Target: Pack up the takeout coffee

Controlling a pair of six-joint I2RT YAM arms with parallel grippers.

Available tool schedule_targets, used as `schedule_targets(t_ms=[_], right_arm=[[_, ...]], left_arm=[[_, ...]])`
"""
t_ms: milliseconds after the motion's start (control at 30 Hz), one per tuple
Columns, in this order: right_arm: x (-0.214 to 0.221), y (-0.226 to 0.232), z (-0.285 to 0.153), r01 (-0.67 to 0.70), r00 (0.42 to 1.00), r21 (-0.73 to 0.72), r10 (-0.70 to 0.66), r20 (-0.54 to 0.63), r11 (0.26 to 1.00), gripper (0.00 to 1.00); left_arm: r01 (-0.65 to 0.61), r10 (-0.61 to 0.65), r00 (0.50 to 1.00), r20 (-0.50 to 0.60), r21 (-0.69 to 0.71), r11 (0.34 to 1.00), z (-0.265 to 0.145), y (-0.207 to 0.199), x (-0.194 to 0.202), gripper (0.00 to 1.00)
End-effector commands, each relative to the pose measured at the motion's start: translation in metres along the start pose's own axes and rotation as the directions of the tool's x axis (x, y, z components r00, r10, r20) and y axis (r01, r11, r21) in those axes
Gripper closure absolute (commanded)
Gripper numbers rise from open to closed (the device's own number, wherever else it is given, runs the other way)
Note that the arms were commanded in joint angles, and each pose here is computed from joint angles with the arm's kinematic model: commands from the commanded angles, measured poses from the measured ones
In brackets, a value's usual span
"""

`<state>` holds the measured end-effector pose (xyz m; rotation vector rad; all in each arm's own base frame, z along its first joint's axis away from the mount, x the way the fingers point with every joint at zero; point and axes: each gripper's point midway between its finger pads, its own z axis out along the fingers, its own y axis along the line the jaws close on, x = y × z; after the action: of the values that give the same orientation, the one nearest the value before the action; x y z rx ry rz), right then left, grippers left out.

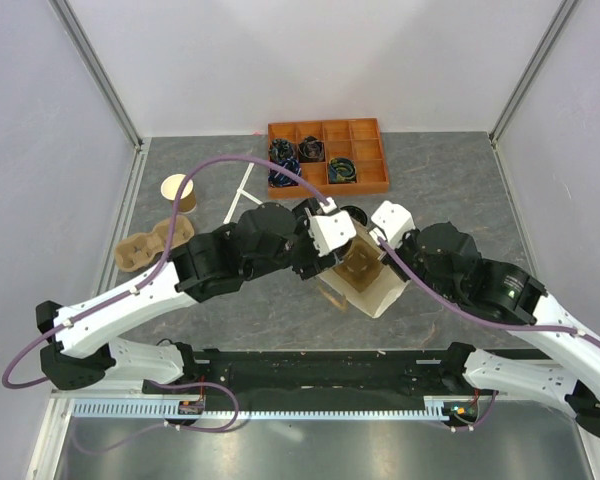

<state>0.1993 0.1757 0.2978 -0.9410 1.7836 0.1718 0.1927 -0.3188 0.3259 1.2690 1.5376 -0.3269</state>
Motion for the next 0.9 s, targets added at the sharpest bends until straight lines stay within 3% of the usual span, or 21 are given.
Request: schedule_targets(t_ms=[0,400,667,867], right_arm=[[-0.016,-0.007,0.004,-0.008,0.999,0.05,0.007,0.034,0.999,1.0],[-0.045,0.013,0.01,-0.305,0.952,-0.017,0.306,0.018,0.952,1.0],[-0.042,0.007,0.024,-0.283,0.959,0.056,0.283,0.008,0.957,1.0],[-0.049,0.007,0.037,-0.322,0.944,0.087,0.327,-0.053,0.943,1.0]], left_arm=[[0.15,-0.151,0.988,0.031,0.027,0.988,-0.01,0.004,-0.024,0.7],[0.24,-0.239,0.97,-0.04,0.02,0.971,-0.009,0.006,-0.027,0.7],[0.315,-0.315,0.948,-0.038,-0.005,0.949,-0.012,0.01,-0.014,0.7],[0.322,-0.322,0.946,0.044,-0.002,0.947,-0.022,0.025,-0.026,0.7]])
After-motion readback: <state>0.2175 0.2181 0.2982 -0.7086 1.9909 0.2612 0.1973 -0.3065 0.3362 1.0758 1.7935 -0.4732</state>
